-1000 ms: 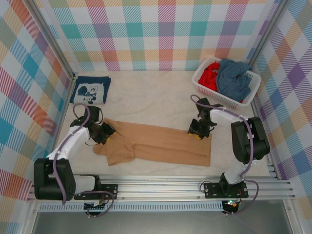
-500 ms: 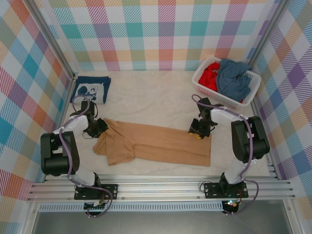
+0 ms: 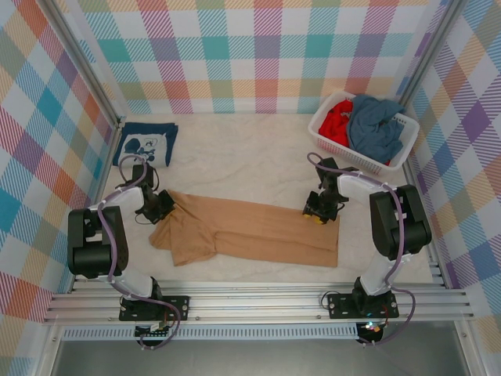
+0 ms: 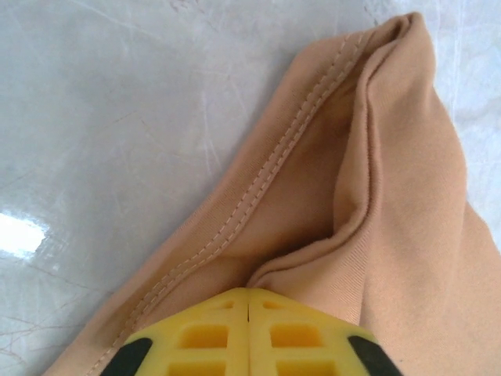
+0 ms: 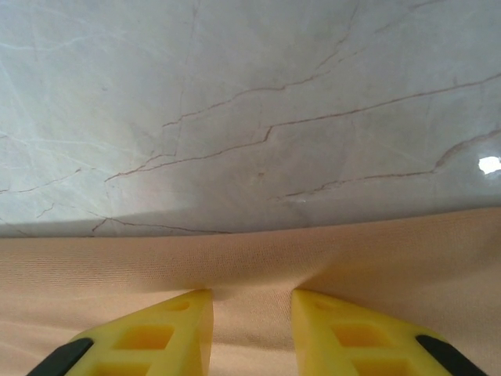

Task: Fold and stack the t-shirts

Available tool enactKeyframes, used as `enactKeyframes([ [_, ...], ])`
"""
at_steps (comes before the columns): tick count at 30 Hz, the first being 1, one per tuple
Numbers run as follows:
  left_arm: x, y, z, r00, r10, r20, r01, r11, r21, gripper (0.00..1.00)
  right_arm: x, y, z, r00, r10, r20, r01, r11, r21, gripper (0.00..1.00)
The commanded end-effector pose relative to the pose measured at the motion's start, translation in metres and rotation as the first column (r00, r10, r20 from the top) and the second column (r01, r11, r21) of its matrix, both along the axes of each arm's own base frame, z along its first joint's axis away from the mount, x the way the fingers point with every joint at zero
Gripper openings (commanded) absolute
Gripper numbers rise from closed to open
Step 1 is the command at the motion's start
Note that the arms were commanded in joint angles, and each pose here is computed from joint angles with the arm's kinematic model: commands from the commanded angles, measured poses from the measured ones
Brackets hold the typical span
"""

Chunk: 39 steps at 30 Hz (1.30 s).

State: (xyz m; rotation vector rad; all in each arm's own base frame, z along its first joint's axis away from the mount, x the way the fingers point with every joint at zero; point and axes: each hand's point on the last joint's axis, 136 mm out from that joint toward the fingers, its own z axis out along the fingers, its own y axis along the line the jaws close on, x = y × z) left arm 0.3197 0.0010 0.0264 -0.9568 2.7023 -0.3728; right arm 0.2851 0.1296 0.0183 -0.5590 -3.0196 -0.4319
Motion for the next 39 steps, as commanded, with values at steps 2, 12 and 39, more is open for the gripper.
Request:
enactKeyframes([
  [2, -0.014, 0.011, 0.015, 1.000, 0.025, 0.016, -0.026, 0.998, 0.057, 0.01, -0.008, -0.009, -0.010, 0.999, -0.013, -0.050, 0.011, 0.999, -0.041, 0.31],
  [12, -0.050, 0.029, 0.012, 0.988, 0.119, -0.094, -0.103, 0.982, 0.161, 0.00, -0.011, -0.016, -0.021, 0.992, -0.047, -0.120, 0.035, 0.994, -0.102, 0.28],
  [39, -0.164, -0.032, 0.003, 0.975, 0.146, -0.166, -0.129, 0.985, 0.113, 0.38, 0.000, -0.007, -0.013, 0.993, 0.003, -0.120, -0.011, 0.998, -0.065, 0.29],
])
